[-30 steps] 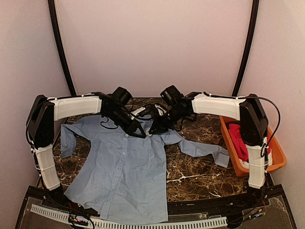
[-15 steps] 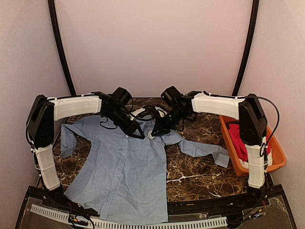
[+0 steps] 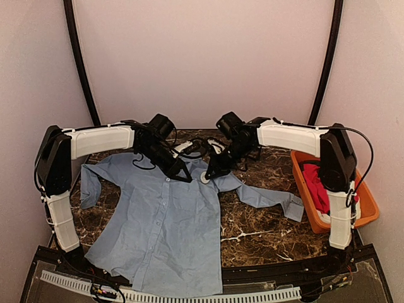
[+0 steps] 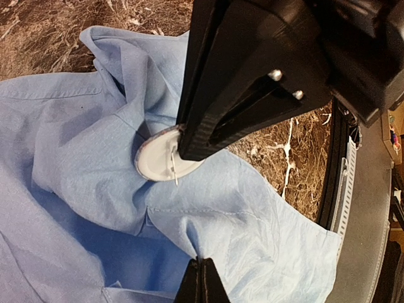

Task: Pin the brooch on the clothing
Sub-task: Cross the brooch on the flattened clothing.

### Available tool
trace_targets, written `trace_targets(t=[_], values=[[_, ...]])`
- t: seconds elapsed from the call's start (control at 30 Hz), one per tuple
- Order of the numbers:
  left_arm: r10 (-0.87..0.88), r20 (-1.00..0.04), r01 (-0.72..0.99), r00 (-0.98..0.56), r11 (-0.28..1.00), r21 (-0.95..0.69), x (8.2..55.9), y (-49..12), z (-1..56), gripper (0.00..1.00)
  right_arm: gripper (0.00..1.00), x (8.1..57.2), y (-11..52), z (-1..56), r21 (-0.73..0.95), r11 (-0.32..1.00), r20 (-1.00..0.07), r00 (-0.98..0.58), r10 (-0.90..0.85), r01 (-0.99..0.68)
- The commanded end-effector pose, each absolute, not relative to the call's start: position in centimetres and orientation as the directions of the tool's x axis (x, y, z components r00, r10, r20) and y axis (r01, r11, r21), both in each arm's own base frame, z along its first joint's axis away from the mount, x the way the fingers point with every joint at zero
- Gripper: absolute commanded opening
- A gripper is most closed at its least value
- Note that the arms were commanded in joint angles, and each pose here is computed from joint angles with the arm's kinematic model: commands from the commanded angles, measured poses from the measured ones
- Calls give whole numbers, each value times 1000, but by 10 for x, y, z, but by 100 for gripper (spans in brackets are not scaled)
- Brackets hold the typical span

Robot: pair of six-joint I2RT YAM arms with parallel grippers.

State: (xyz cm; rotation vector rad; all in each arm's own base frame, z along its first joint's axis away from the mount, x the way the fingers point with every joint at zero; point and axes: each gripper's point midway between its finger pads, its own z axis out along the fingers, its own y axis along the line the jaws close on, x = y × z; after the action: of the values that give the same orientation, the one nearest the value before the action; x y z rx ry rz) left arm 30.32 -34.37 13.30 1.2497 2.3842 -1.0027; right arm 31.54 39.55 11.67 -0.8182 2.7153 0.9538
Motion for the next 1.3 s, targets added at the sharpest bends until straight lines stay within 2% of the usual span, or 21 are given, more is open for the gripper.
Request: trace_targets(t=[0.0, 0.6, 0.8, 1.27], values=[[630, -509, 806, -587, 390, -446, 300, -342, 136, 1, 0, 318, 393, 152, 521, 627, -386, -815, -432, -579], [617, -525, 804, -587, 368, -467, 300, -348, 139, 1, 0, 306, 412, 148, 561, 594, -348, -816, -462, -576], [596, -567, 818, -569, 338, -465, 299, -351, 149, 1, 0, 304, 412, 137, 567, 605, -324, -826, -461, -559], [597, -579, 830, -555, 361, -424, 303, -347, 149, 1, 0, 296, 414, 135, 605, 575, -305, -827, -472, -551]])
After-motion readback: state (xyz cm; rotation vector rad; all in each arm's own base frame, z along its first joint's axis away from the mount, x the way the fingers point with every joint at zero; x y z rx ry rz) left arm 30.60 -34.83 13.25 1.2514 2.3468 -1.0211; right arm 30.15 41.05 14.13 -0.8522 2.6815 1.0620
